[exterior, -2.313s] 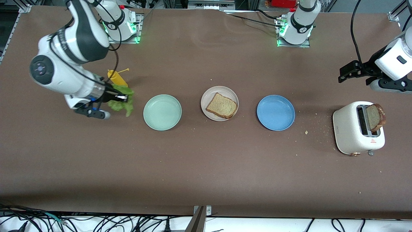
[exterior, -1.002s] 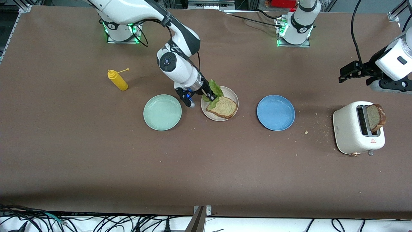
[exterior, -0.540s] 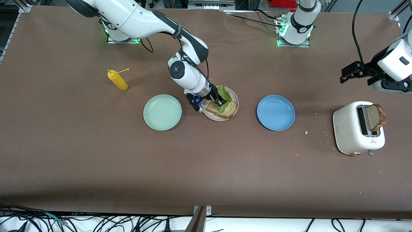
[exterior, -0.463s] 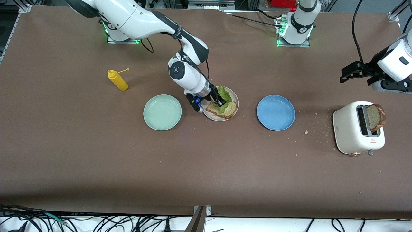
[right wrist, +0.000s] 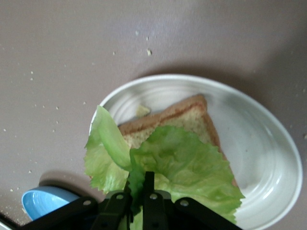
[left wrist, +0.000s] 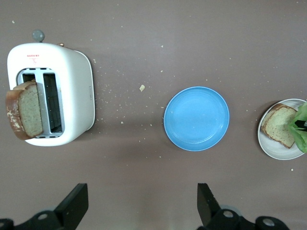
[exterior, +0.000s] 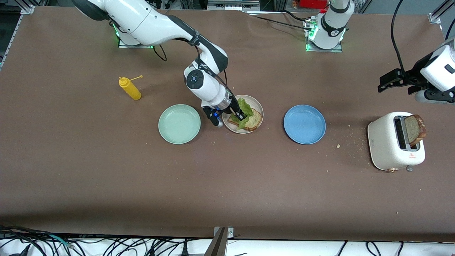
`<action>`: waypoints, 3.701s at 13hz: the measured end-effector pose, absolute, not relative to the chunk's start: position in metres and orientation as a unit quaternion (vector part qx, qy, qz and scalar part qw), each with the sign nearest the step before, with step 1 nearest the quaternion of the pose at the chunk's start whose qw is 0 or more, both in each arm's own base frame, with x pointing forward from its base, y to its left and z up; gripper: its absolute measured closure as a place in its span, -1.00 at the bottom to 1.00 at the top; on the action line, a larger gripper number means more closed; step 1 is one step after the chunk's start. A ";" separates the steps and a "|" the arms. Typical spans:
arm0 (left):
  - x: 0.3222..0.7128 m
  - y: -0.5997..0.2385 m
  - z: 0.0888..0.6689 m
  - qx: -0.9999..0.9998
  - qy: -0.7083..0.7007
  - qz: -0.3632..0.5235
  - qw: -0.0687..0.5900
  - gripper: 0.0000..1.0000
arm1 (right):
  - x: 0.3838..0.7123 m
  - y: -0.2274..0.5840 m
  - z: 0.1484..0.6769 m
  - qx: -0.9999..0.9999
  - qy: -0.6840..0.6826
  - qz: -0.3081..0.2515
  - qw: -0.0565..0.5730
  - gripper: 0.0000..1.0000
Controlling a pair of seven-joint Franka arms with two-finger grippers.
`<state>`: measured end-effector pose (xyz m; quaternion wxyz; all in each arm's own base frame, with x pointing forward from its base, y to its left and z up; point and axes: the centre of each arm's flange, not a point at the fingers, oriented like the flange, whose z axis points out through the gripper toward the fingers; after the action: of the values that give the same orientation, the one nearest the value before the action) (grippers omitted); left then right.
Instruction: Make sandwich in beige plate with both arms
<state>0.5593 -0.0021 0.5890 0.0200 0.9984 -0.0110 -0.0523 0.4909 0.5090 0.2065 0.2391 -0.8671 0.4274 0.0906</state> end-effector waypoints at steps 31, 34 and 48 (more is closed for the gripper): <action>0.560 0.001 0.586 0.998 -0.008 -0.058 0.021 -1.00 | 0.625 0.070 0.468 -1.000 0.011 0.022 0.000 -1.00; 0.560 0.001 0.586 0.998 -0.008 -0.058 0.021 -1.00 | 0.618 0.038 0.482 -0.999 -0.015 0.035 -0.010 -1.00; 0.560 -0.002 0.586 0.998 -0.011 -0.058 0.021 -1.00 | 0.610 0.013 0.515 -0.999 -0.007 0.047 -0.017 -1.00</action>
<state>0.5599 -0.0022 0.5861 0.0205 0.9980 -0.0114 -0.0583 0.6096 0.0133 0.5154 -0.0166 -0.9987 -0.0066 0.0470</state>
